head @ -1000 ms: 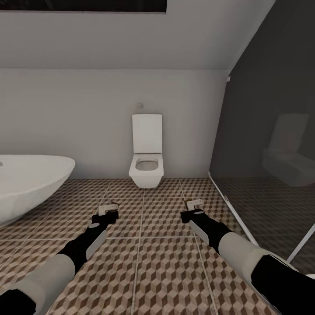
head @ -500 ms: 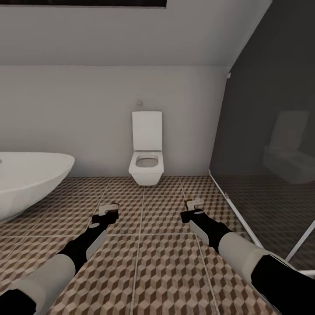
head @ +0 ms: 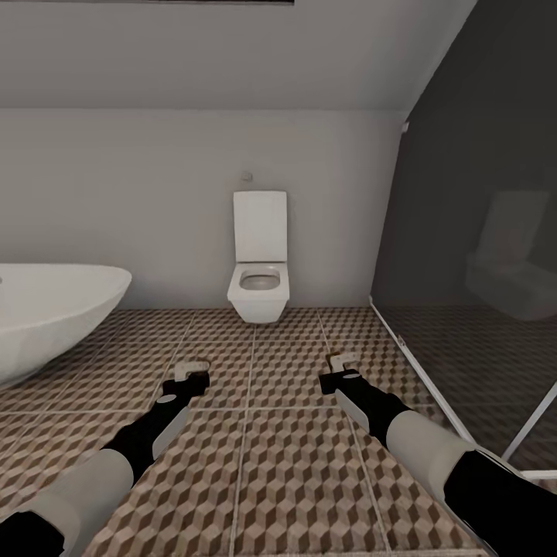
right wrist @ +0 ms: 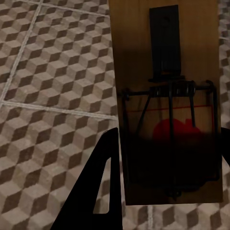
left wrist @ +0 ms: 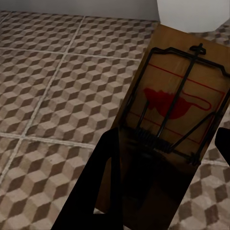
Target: Take the four mousetraps from the cabinet in the bathroom and place them on the bathroom floor. Make sure all four end up on the same floor surface, and ensure that at least two of them are either under or directly next to the same bathroom sink.
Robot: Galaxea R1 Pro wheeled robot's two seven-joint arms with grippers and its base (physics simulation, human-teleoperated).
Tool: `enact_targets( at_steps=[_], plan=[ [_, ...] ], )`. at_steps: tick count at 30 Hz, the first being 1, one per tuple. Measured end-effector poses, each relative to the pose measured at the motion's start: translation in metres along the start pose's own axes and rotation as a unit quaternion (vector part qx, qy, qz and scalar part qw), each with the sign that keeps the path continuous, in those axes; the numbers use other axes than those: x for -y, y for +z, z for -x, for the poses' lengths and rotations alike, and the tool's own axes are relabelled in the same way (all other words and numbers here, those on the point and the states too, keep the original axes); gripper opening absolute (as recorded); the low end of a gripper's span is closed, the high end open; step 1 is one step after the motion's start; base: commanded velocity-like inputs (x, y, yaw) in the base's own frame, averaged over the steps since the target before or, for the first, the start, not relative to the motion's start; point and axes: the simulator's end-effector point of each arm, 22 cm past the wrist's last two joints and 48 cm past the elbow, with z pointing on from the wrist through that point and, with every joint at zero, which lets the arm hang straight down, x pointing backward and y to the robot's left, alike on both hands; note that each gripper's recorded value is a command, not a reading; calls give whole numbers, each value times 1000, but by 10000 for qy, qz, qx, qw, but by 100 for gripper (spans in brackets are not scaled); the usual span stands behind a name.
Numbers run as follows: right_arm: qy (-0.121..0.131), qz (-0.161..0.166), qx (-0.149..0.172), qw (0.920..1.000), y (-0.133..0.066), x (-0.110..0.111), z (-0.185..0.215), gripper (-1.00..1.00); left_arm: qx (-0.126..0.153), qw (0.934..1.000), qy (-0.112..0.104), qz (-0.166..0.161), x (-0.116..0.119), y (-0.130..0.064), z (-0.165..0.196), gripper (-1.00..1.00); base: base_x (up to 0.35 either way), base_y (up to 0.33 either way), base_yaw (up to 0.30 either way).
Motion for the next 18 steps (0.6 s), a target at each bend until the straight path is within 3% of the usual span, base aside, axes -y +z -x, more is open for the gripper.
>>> enact_targets(
  at_steps=[9, 18],
  plan=[
    [0, 0, 1, 10000, 9, -3, -19, -100, -1, 10000, 0, 1, -1, 5, -21, -100, 0, 0, 0],
    [0, 32, -179, 9998, 23, -7, -40, -100, -186, 9998, 30, 18, -1, 15, -44, -100, 0, 0, 0]
  ],
)
